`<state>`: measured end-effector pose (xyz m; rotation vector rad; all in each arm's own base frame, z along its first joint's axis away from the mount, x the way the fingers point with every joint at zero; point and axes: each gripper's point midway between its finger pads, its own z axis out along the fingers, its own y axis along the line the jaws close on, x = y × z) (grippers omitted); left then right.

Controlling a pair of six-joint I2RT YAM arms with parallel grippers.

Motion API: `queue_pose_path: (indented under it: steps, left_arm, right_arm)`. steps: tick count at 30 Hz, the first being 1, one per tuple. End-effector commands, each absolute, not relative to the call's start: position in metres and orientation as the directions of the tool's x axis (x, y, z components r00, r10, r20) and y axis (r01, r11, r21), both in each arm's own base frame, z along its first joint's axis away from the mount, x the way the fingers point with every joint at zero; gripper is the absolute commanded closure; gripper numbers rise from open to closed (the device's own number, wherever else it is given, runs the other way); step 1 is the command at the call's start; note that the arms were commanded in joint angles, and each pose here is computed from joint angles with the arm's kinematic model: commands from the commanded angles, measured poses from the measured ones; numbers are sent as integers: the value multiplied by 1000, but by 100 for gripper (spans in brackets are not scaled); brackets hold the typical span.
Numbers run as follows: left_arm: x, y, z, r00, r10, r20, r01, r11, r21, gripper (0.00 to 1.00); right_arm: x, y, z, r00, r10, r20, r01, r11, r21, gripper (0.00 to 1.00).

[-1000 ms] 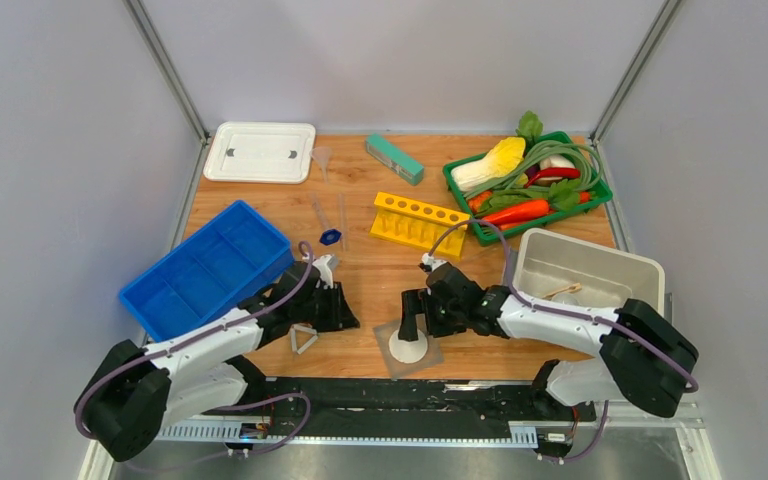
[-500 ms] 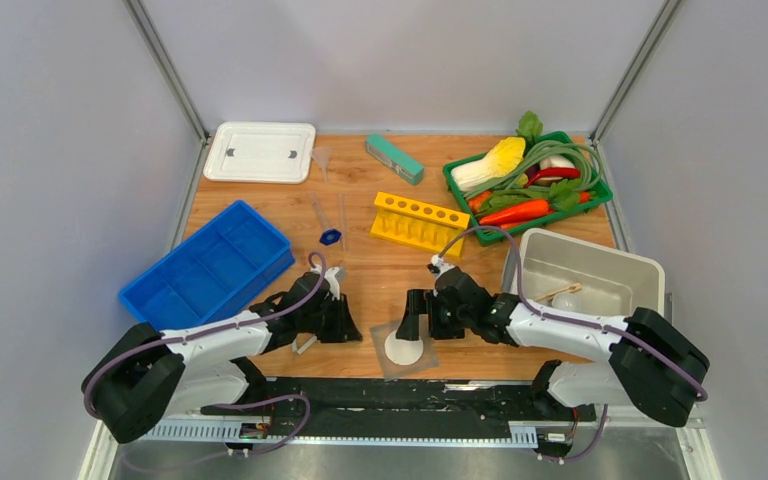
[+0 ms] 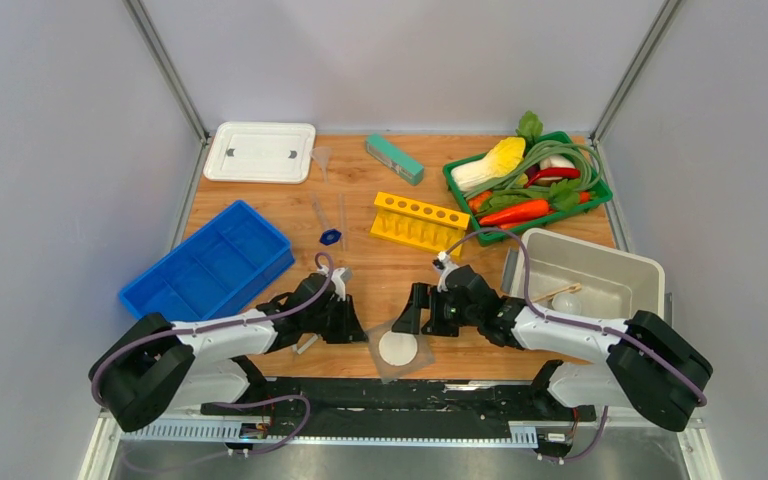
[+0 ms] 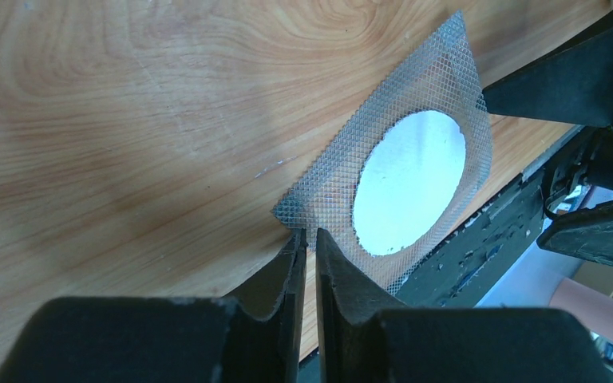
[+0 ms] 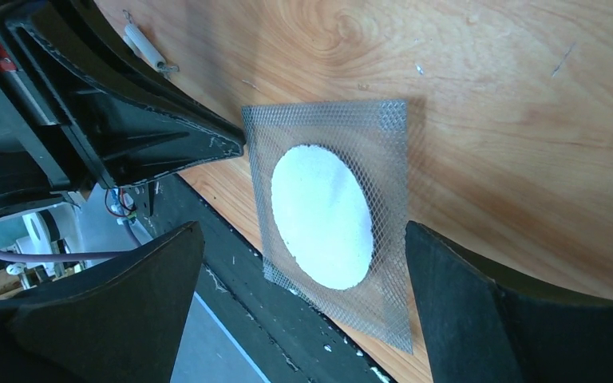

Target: Organize the chemistry lab equipment

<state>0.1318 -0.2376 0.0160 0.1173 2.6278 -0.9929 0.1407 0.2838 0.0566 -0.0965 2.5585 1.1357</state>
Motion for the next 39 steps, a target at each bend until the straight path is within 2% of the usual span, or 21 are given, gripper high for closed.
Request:
queue_pose_path:
  steps: [1,6,9,12,18,22,29,34,36,39]
  left_arm:
    - [134,-245,15,-941,-32,-337,200,750,-630,83]
    - [133,-246,15,-941,-29,-336,202,750,-629,83]
    - [133,-246,17,-940,-29,-340,204,752,-627,83]
    - [133,-243,18,-938,-26,-345,205,761,-616,83]
    - [134,-238,21,-931,-29,-363,210,773,-598,83]
    - [135,-238,24,-928,-38,-372,211,768,-605,83]
    - [135,-236,20,-930,-39,-366,202,777,-596,83]
    - [134,-233,19,-929,-52,-366,191,781,-595,83]
    - [135,-232,19,-927,-57,-370,189,782,-594,83]
    - [134,-232,18,-927,-54,-371,192,782,-593,83]
  right_arm:
    - [145,298,78,-933,104,-344,-218,596,773,3]
    - [142,304,81,-943,101,-318,-209,563,800,9]
    - [143,304,82,-944,103,-315,-207,560,802,17]
    - [143,302,82,-945,111,-308,-196,563,803,31]
    - [151,281,64,-934,155,-323,-145,659,738,69]
    - [153,279,56,-934,142,-327,-148,680,718,84]
    - [149,285,50,-945,119,-305,-154,660,735,87]
    - [148,282,43,-945,109,-308,-159,672,723,95]
    - [148,284,43,-942,94,-323,-182,666,724,93]
    - [143,285,40,-945,54,-323,-210,657,724,84]
